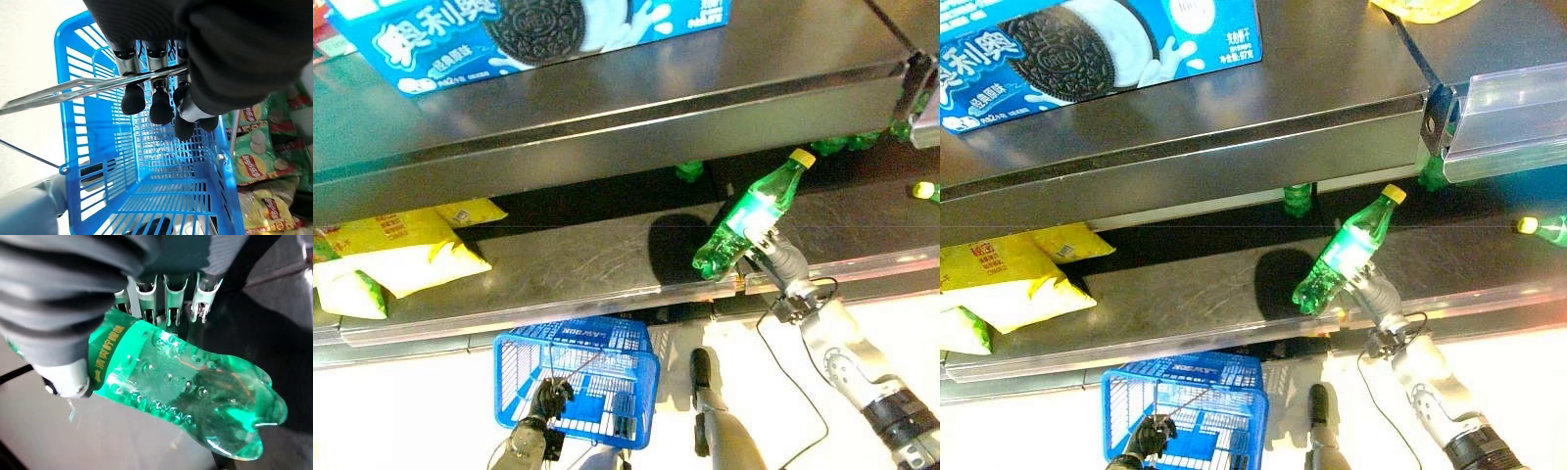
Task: Pick up the snacks into the basket
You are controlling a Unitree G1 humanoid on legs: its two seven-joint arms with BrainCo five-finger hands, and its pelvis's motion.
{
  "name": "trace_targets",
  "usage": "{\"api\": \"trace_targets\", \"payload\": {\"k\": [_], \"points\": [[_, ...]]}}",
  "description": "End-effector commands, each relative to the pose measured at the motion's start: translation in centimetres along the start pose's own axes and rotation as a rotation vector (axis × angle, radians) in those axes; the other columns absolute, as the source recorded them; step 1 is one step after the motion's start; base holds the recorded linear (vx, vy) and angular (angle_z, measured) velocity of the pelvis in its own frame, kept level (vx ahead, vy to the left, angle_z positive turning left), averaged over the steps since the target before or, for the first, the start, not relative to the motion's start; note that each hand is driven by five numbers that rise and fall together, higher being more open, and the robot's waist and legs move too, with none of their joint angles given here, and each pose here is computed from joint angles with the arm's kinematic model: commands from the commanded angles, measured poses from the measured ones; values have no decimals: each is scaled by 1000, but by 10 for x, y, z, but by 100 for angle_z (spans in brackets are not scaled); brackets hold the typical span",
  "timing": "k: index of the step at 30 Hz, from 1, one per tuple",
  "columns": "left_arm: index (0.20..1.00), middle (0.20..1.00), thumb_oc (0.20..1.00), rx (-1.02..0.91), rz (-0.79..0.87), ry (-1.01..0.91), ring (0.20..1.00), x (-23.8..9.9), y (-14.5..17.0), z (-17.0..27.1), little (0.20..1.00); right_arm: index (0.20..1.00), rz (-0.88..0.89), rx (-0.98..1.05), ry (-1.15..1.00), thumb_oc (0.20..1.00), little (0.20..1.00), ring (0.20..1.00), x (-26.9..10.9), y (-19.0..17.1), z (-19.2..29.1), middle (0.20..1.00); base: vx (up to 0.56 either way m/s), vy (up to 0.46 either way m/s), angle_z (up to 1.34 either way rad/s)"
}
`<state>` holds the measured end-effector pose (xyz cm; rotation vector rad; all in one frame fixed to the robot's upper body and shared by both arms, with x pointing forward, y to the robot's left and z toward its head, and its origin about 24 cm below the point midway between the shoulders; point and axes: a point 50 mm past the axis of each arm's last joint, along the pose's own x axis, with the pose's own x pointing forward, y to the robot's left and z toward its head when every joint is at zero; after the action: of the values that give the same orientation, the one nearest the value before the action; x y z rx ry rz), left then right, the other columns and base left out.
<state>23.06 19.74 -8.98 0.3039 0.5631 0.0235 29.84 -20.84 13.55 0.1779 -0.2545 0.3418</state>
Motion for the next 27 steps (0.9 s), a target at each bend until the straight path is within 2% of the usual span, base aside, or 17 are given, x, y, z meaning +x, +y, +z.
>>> {"api": "trace_targets", "payload": {"k": [1, 4, 7, 8, 9, 14, 16, 17, 24, 25, 27], "points": [[200, 200, 200, 71, 62, -26, 200, -4, 27, -3, 200, 200, 203, 18, -158, 200, 200, 200, 0, 33, 30, 200, 0, 0, 0], [200, 200, 200, 80, 54, -55, 200, 0, 25, 7, 200, 200, 224, 51, -91, 200, 200, 200, -5, 38, 13, 200, 0, 0, 0], [200, 200, 200, 116, 35, -191, 200, 10, 22, 48, 200, 200, 266, 11, 77, 200, 200, 200, -17, 43, -21, 200, 0, 0, 0], [200, 200, 200, 116, 35, -191, 200, 10, 22, 48, 200, 200, 266, 11, 77, 200, 200, 200, -17, 43, -21, 200, 0, 0, 0], [200, 200, 200, 136, 25, -265, 200, 14, 19, 71, 200, 200, 272, -47, 163, 200, 200, 200, -22, 43, -37, 200, 0, 0, 0], [200, 200, 200, 141, 19, -435, 200, 19, 13, 126, 200, 200, 307, -193, 272, 200, 200, 200, -27, 43, -61, 200, 0, 0, 0], [200, 200, 200, 143, 10, -463, 200, 18, 10, 134, 200, 200, 313, -224, 293, 200, 200, 200, -29, 43, -64, 200, 0, 0, 0], [200, 200, 200, 143, 2, -528, 200, 16, 6, 154, 200, 200, 297, -232, 350, 200, 200, 200, -34, 41, -79, 200, 0, 0, 0], [200, 200, 200, 156, -50, -649, 200, 8, -9, 189, 200, 200, 321, -392, 488, 200, 200, 200, -39, 44, -114, 200, 0, 0, 0], [200, 200, 200, 164, -73, -690, 200, 5, -16, 198, 200, 200, 351, -488, 503, 200, 200, 200, -34, 48, -122, 200, 0, 0, 0], [200, 200, 200, 149, -91, -698, 200, 3, -21, 202, 200, 200, 366, -545, 511, 200, 200, 200, -29, 53, -129, 200, 0, 0, 0]]}}
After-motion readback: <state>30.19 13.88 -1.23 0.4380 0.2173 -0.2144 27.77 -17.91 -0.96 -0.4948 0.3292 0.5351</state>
